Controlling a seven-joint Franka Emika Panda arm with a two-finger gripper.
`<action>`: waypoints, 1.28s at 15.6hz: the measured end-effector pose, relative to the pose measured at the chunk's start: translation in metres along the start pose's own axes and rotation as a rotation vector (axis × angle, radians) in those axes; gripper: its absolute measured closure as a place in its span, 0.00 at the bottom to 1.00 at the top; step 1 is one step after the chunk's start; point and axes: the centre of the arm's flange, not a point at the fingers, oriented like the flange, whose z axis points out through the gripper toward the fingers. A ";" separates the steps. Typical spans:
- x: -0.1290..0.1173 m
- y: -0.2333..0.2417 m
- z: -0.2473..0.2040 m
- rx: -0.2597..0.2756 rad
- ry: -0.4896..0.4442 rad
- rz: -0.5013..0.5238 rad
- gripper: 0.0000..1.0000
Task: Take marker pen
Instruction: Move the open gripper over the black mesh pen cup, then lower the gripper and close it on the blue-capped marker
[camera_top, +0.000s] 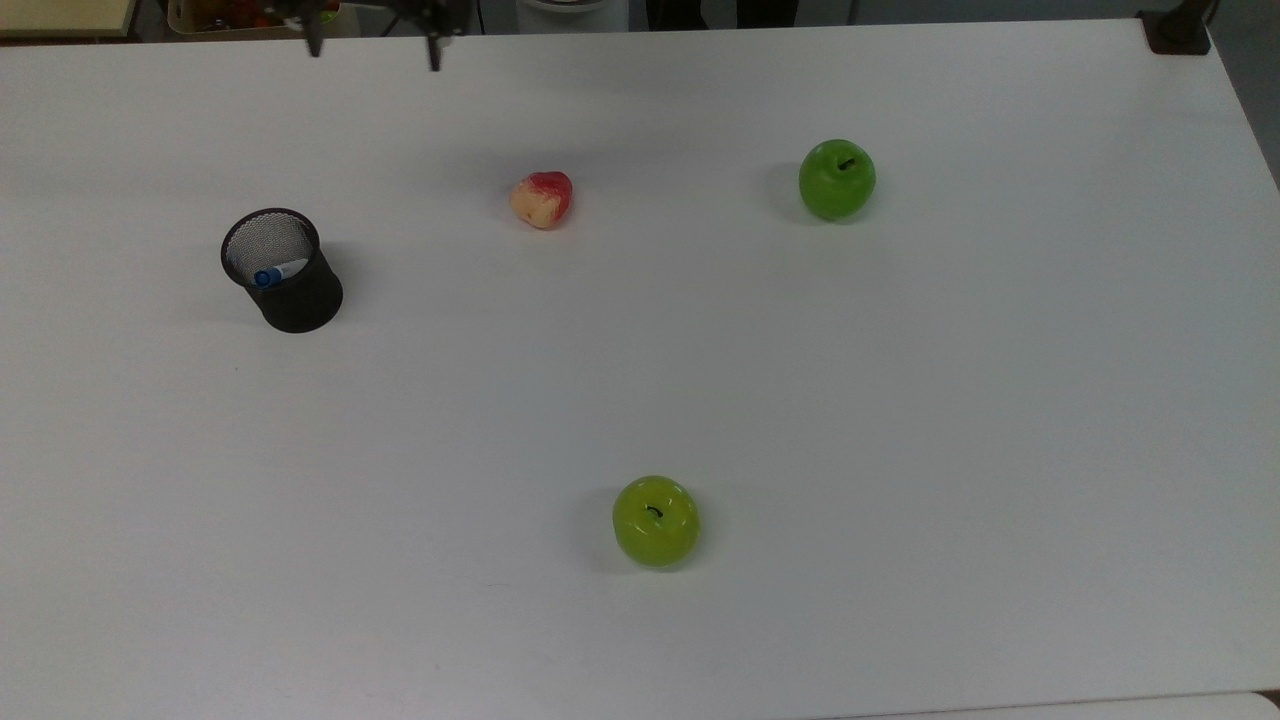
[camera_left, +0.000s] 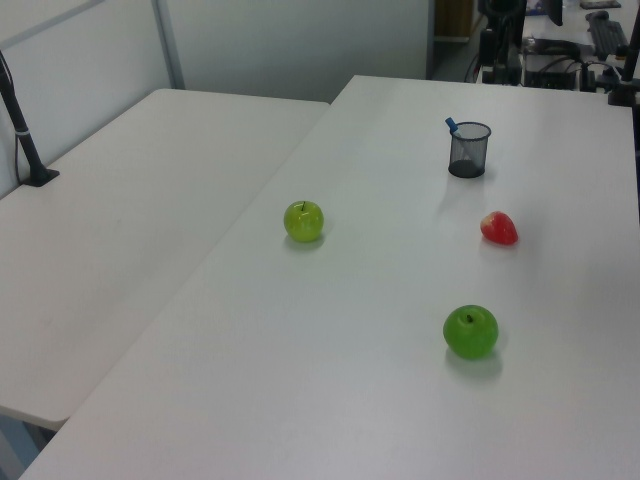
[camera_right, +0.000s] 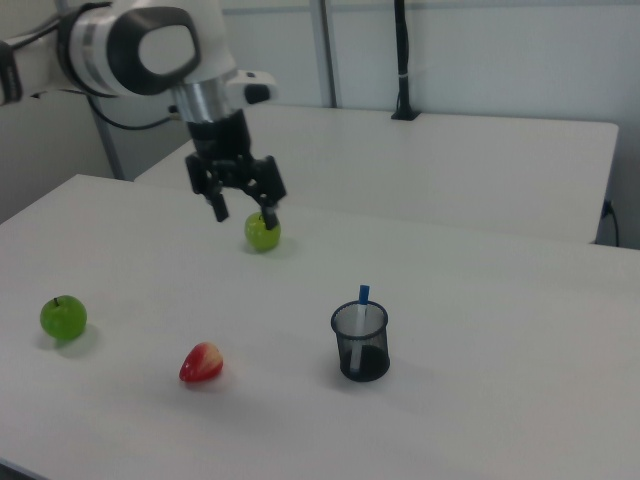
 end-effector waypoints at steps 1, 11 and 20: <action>0.003 0.017 0.006 -0.002 0.007 -0.005 0.00; 0.043 0.103 0.104 -0.020 0.053 -0.040 0.00; 0.079 0.110 0.173 -0.045 0.146 -0.044 0.07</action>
